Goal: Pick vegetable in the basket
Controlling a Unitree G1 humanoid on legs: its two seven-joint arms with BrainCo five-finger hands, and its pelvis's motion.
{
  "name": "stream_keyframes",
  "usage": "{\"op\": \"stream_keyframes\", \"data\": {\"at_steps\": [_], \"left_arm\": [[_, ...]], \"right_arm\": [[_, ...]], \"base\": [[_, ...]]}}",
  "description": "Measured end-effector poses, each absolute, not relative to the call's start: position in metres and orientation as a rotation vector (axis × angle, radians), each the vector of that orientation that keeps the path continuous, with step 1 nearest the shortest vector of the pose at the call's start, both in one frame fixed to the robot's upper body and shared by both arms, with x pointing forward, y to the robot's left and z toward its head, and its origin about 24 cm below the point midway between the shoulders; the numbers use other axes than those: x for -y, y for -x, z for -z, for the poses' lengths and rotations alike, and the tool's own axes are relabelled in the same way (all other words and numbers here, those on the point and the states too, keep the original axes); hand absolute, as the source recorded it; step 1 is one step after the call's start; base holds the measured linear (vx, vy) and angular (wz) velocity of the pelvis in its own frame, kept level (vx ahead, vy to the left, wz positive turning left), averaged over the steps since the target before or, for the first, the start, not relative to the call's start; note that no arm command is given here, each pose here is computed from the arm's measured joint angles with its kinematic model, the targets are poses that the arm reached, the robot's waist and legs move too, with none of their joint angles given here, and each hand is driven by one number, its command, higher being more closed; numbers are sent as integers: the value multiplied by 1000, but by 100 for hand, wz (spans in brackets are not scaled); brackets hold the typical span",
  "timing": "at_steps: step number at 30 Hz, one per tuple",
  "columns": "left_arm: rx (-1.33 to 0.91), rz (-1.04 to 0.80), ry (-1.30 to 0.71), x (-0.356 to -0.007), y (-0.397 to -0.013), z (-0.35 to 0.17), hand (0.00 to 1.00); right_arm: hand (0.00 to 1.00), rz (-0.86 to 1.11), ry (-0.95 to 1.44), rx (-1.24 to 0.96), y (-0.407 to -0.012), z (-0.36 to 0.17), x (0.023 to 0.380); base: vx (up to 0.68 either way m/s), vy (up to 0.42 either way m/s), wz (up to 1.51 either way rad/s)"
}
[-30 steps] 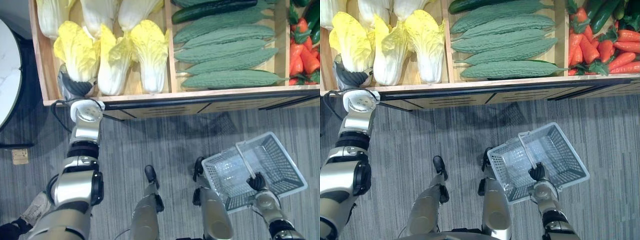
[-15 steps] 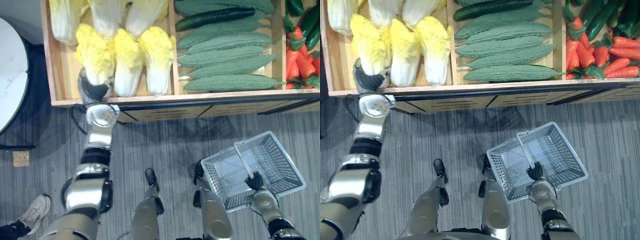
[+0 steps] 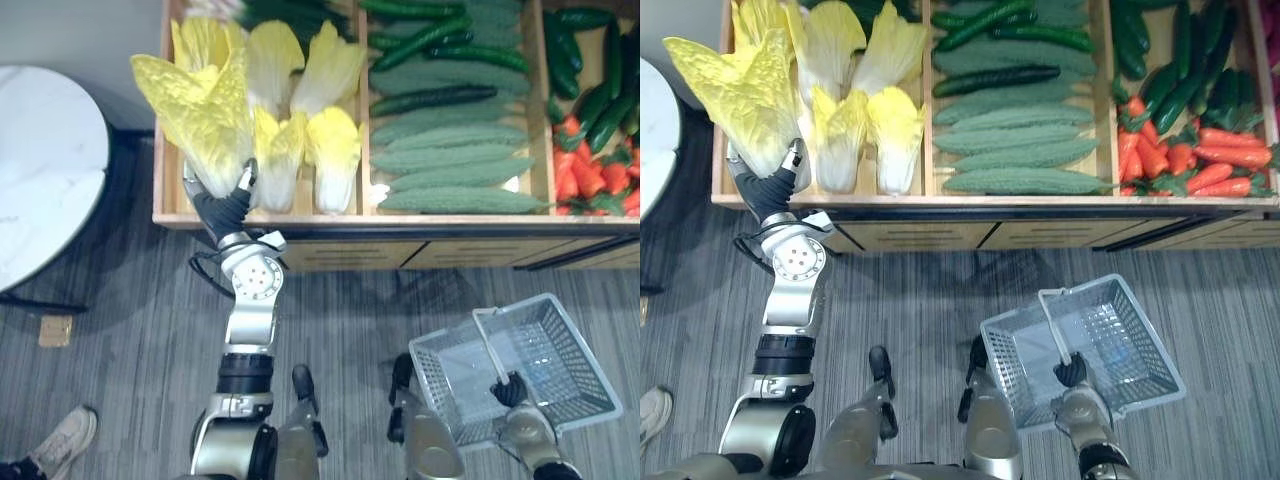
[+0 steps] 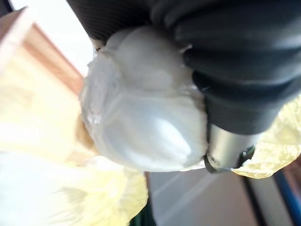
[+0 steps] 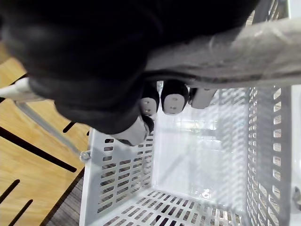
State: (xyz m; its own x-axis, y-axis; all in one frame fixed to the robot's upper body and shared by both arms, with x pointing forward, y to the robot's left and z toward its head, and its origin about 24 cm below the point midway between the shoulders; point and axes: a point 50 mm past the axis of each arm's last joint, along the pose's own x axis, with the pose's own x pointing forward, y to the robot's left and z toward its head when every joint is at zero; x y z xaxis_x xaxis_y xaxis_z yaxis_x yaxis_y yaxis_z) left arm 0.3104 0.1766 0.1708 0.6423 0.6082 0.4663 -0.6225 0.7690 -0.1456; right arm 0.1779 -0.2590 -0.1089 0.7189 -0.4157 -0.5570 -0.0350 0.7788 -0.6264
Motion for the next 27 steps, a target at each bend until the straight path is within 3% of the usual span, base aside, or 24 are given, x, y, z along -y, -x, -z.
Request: {"op": "stream_keyframes", "data": {"at_steps": [8,15,20,27], "left_arm": [[683,-670,-163,-172,-294,-190,100],[759,-234,-397,-142,-286,-181,100],[759,72,-514,-119,-279,-167,100],[800,463,-566,-77,-254,-153,100]], "right_arm": [[100,214,698,-785,-161,112,268],[100,113,997,-566,-199,53,311],[100,-78,1140,-379,-231,18,298],[100,-200,1294,-93,-254,-33,271]], "base": [[24,1,-29],[21,-16,-76],[36,-16,-104],[17,-40,-67]]}}
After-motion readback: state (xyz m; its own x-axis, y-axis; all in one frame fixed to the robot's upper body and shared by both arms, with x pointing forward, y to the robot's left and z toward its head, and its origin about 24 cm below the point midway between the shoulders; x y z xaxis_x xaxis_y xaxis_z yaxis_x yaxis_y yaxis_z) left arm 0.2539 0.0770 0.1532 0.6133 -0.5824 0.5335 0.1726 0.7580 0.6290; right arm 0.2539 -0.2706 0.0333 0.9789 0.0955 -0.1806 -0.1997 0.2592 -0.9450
